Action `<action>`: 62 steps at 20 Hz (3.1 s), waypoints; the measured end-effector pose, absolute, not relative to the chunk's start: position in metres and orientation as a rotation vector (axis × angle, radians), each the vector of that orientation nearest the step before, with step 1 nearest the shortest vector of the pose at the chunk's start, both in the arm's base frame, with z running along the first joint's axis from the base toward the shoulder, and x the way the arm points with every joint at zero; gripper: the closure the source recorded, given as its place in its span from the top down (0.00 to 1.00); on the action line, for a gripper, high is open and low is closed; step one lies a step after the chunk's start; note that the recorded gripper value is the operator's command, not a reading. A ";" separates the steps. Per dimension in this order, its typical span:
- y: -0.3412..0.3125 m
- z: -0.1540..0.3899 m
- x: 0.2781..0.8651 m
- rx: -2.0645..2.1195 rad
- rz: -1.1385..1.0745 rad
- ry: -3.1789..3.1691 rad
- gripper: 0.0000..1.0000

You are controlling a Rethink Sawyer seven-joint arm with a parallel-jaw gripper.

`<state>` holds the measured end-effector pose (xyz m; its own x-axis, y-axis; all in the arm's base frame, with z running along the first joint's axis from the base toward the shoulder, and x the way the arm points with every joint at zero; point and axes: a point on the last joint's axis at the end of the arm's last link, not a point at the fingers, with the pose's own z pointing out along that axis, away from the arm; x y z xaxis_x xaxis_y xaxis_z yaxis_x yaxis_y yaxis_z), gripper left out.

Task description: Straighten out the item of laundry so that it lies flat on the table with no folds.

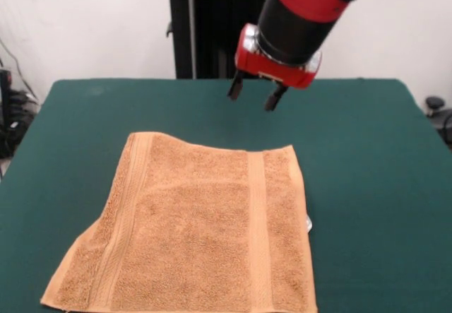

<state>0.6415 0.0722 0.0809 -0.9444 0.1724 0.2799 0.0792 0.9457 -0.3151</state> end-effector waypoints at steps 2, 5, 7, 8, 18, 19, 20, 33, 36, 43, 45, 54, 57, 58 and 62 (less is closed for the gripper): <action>0.073 0.073 0.643 -0.179 0.436 -2.787 1.00; 0.074 0.059 0.643 -0.168 0.442 -2.774 1.00; 0.074 0.054 0.642 -0.165 0.445 -2.769 1.00; 0.074 0.051 0.642 -0.162 0.446 -2.766 1.00; 0.077 0.015 0.636 -0.140 0.459 -2.767 1.00; 0.077 0.011 0.636 -0.137 0.460 -2.775 1.00; 0.079 0.005 0.636 -0.134 0.461 -2.789 1.00; 0.102 -0.047 0.637 -0.093 0.481 -2.891 1.00; 0.103 -0.047 0.636 -0.103 0.488 -2.891 1.00; 0.103 -0.048 0.637 -0.120 0.488 -2.894 1.00; 0.101 -0.048 0.638 -0.125 0.483 -2.897 1.00; 0.083 -0.048 0.643 -0.245 0.326 -2.903 1.00; 0.071 -0.048 0.643 -0.322 0.218 -2.894 1.00; 0.067 -0.048 0.643 -0.352 0.175 -2.888 1.00; 0.055 -0.049 0.644 -0.437 0.051 -2.870 1.00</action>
